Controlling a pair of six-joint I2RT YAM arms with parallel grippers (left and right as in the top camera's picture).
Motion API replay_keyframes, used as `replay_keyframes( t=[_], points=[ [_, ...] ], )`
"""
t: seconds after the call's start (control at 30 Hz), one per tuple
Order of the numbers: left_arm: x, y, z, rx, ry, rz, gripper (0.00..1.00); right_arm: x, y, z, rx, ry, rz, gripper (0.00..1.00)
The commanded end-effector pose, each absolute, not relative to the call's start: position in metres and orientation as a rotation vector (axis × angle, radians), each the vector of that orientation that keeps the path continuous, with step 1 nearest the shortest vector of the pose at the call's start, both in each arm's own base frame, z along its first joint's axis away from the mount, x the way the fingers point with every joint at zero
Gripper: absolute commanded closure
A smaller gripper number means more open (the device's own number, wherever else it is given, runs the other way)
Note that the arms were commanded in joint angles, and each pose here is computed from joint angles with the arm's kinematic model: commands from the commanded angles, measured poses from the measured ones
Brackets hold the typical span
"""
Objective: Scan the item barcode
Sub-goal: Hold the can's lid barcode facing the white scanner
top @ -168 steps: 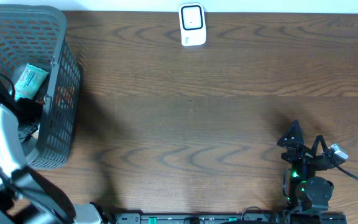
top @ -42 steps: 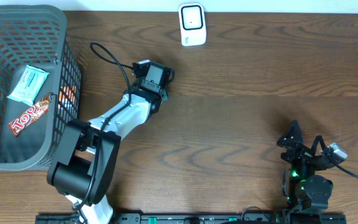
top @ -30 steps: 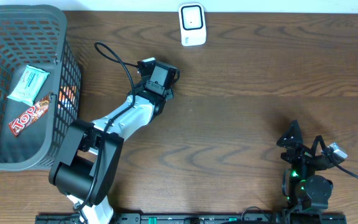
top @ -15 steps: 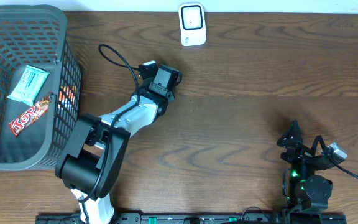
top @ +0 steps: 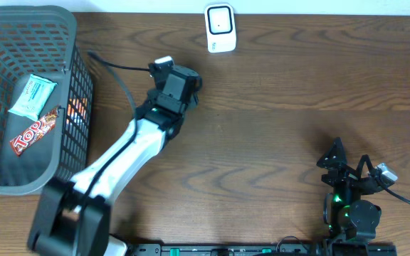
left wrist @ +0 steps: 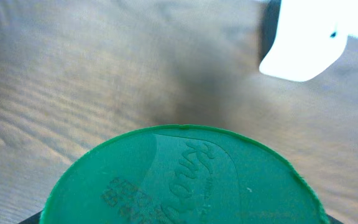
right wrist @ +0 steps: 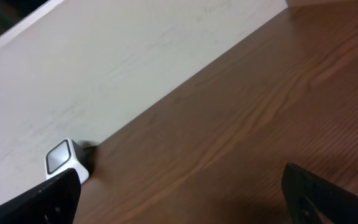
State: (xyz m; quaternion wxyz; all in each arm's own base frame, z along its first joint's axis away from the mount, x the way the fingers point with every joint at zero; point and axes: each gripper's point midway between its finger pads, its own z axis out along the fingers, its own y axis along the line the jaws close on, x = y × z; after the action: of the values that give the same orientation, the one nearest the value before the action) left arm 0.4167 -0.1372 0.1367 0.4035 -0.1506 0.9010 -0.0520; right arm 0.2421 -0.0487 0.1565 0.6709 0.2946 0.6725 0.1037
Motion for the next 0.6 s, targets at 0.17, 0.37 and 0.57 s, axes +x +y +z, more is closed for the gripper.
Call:
replay_keyframes(
  t=[0.17, 0.37, 0.57],
  points=[
    [0.416, -0.137, 0.157, -0.352, 2.241, -0.134, 0.02, 0.242, -0.047, 0.155, 0.664, 1.522, 0.240, 0.01],
    [0.413, -0.141, 0.135, -0.333, 2.309, -0.129, 0.02, 0.242, -0.047, 0.155, 0.664, 1.522, 0.240, 0.01],
    [0.411, -0.151, 0.122, -0.309, 2.359, -0.178, 0.02, 0.242, -0.047, 0.155, 0.664, 1.522, 0.240, 0.01]
  ],
)
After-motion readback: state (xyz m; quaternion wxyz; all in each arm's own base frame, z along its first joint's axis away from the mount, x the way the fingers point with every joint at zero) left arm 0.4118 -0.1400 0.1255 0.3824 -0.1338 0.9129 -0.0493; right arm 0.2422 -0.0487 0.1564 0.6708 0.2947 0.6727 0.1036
